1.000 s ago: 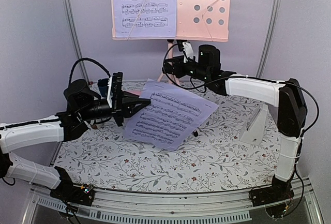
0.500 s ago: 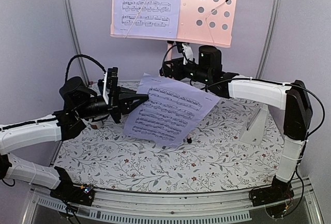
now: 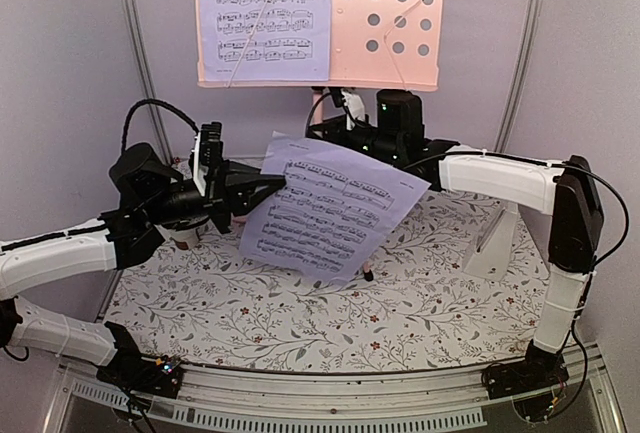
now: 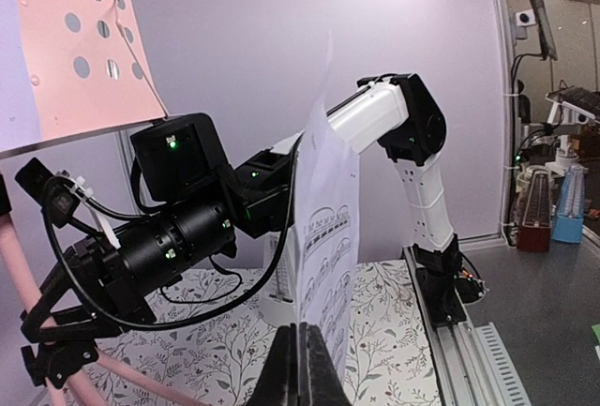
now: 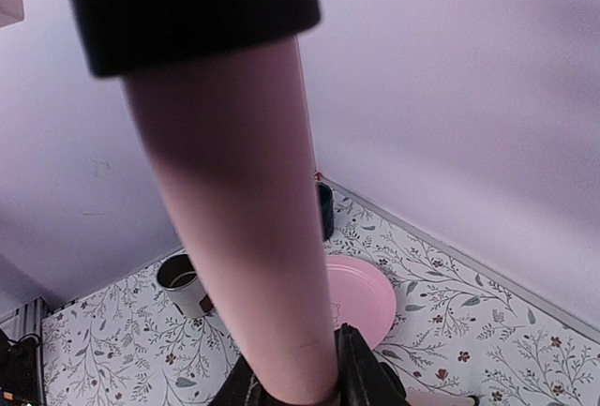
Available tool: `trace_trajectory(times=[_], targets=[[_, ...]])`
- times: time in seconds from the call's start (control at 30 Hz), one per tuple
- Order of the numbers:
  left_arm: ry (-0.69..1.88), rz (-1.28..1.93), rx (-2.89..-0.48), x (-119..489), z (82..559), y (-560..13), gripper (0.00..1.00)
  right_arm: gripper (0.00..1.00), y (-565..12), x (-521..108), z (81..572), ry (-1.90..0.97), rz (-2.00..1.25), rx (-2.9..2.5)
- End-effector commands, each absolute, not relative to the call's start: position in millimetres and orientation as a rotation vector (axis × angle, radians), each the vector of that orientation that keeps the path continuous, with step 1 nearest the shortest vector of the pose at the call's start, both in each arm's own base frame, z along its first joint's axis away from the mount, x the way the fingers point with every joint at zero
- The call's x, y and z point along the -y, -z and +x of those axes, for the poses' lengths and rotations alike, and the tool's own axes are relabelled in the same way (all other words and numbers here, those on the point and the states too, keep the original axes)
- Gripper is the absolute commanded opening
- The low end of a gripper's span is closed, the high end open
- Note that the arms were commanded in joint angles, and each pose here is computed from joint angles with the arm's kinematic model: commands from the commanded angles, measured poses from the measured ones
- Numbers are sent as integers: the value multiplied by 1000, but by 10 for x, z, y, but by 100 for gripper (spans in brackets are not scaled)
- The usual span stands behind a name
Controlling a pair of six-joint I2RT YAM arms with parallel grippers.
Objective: Set up the instrument practice props
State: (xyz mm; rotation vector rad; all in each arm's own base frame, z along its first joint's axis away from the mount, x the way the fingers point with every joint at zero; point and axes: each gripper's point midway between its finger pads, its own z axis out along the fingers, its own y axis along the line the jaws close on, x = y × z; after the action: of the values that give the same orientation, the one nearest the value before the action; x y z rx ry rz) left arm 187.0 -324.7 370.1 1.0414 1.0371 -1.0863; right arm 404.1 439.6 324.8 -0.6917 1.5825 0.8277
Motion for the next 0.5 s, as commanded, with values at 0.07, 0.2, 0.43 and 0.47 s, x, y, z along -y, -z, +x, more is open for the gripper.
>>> trace_trajectory(times=[0.07, 0.2, 0.43, 0.47], targets=[[1105, 1044, -949, 3240, 1745, -3952, 0, 37, -3602, -4475, 3754, -983, -687, -1565], [1102, 1041, -939, 3238, 1741, -3992, 0, 54, -3603, -4462, 3720, -984, -690, -1567], [1097, 1037, -914, 3228, 1722, -4095, 0, 73, -3552, -4359, 3622, -996, -668, -1579], [1094, 1034, -909, 3225, 1724, -4117, 0, 75, -3529, -4335, 3596, -1002, -664, -1577]])
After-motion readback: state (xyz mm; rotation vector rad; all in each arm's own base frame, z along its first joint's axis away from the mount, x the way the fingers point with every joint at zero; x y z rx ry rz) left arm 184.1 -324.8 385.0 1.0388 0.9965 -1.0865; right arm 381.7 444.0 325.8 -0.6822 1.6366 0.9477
